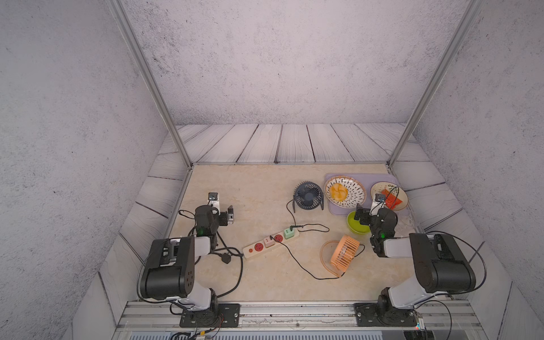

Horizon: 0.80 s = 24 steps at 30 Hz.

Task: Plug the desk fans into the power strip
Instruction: Reset both arms

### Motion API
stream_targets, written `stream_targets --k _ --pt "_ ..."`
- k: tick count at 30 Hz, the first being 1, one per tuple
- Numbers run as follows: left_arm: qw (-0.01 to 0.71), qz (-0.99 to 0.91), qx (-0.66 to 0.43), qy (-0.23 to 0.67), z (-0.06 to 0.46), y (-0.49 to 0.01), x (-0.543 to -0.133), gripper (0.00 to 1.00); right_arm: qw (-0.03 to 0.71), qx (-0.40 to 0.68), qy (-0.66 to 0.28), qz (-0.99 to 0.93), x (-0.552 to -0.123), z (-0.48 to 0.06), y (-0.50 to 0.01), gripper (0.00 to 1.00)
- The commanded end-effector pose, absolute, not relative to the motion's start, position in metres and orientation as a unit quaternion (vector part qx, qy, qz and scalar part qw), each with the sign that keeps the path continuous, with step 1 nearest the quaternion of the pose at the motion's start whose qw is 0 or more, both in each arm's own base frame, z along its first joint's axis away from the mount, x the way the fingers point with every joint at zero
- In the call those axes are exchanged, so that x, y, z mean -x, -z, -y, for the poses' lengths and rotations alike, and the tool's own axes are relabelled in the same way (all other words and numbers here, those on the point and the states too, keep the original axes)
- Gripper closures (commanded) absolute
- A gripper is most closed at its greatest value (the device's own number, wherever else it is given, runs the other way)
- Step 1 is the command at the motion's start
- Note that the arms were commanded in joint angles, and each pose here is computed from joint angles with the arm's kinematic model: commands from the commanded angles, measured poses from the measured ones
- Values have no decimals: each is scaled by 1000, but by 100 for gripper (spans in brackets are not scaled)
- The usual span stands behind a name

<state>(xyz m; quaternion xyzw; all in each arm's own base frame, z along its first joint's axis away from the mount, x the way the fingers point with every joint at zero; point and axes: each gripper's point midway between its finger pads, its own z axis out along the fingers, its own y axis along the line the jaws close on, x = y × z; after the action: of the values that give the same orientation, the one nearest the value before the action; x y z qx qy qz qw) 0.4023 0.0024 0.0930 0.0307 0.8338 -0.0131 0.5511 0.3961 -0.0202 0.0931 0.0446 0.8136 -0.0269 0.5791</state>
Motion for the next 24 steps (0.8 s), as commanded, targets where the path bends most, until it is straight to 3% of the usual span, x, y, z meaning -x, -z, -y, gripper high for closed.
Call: stream_targets --k 1,6,14,17,21,24 --pt "555 -831 -28 16 -1 -97 -406 0 593 -32 21 -805 -391 17 -102 1" --pt "556 -831 -28 16 -1 -98 -406 0 598 -25 19 -801 -385 14 -115 1" --pt "556 -831 -28 15 -1 -98 -406 0 590 -60 35 -804 -395 26 -96 1" --pt "555 -831 -29 15 -1 -97 -406 0 549 -56 35 -833 -396 25 -87 1" --pt "556 -830 -28 16 -1 -98 -406 0 582 -53 33 -811 -399 24 -96 1" --pt "556 -831 -28 15 -1 -98 -406 0 565 -50 32 -823 -397 24 -89 1"
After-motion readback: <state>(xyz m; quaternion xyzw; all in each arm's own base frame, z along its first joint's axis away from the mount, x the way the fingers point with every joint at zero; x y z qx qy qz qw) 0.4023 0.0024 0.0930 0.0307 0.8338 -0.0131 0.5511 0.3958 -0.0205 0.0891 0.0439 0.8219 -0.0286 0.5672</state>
